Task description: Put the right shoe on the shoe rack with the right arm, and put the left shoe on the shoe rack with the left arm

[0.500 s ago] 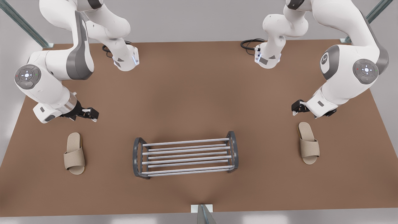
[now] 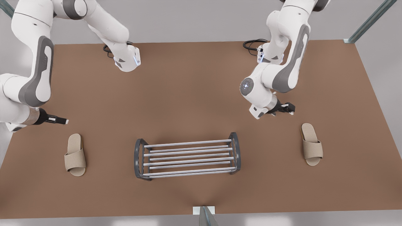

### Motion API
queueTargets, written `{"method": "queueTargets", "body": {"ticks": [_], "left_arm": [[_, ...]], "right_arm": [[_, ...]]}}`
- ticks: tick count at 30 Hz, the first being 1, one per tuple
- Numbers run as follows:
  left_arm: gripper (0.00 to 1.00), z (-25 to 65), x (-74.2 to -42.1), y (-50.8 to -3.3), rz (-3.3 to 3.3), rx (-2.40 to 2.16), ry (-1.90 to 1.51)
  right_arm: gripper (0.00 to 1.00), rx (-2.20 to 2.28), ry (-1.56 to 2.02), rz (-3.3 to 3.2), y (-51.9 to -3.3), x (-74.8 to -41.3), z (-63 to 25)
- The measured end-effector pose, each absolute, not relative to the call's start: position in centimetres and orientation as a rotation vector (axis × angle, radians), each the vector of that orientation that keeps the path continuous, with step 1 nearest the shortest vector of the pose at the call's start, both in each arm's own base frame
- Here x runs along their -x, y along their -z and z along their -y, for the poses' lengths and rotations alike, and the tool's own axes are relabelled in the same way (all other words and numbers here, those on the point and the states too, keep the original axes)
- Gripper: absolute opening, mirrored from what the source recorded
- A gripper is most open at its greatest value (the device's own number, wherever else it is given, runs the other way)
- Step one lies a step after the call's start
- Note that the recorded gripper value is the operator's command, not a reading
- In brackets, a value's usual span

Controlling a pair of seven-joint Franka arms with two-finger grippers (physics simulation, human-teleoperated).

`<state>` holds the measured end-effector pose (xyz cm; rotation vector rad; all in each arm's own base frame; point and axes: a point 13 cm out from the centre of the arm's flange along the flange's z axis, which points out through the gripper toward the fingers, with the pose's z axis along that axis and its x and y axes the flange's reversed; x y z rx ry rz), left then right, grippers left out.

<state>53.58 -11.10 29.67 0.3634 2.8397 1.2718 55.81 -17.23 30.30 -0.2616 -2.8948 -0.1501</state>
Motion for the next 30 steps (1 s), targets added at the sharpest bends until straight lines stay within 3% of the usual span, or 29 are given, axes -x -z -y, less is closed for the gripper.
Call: {"method": "queueTargets", "body": {"ticks": [3, 8, 10, 18, 22, 25, 30], "left_arm": [[1.00, 7.9, -54.4, -23.9, -2.628, -0.239, -1.298], [1.00, 3.6, -58.1, -18.6, -2.394, 0.047, -1.017], [1.00, 0.9, -58.3, -17.4, -2.350, 0.187, -0.902], [1.00, -0.4, -57.9, -12.2, -2.246, 0.293, -0.537], [1.00, -2.7, -57.0, -9.9, -2.229, 0.450, -0.449], [1.00, -4.1, -56.7, -9.4, -2.194, 0.571, -0.390], [1.00, -5.6, -58.4, -8.9, -2.130, 0.583, -0.345]], "right_arm": [[1.00, -0.009, 0.413, 2.934, -26.0, -56.5, 17.1], [1.00, -0.712, 0.416, 3.089, -25.4, -58.4, 11.8], [1.00, -1.013, 0.222, 3.124, -23.6, -58.1, 12.1], [1.00, -2.333, -0.723, 2.725, -17.1, -64.3, 16.9], [1.00, -2.967, -1.192, 2.017, -19.6, -65.7, 13.5], [1.00, -3.176, -1.400, 1.543, -22.0, -65.5, 11.8], [1.00, -3.281, -1.497, 0.741, -18.9, -63.2, 10.9]]}}
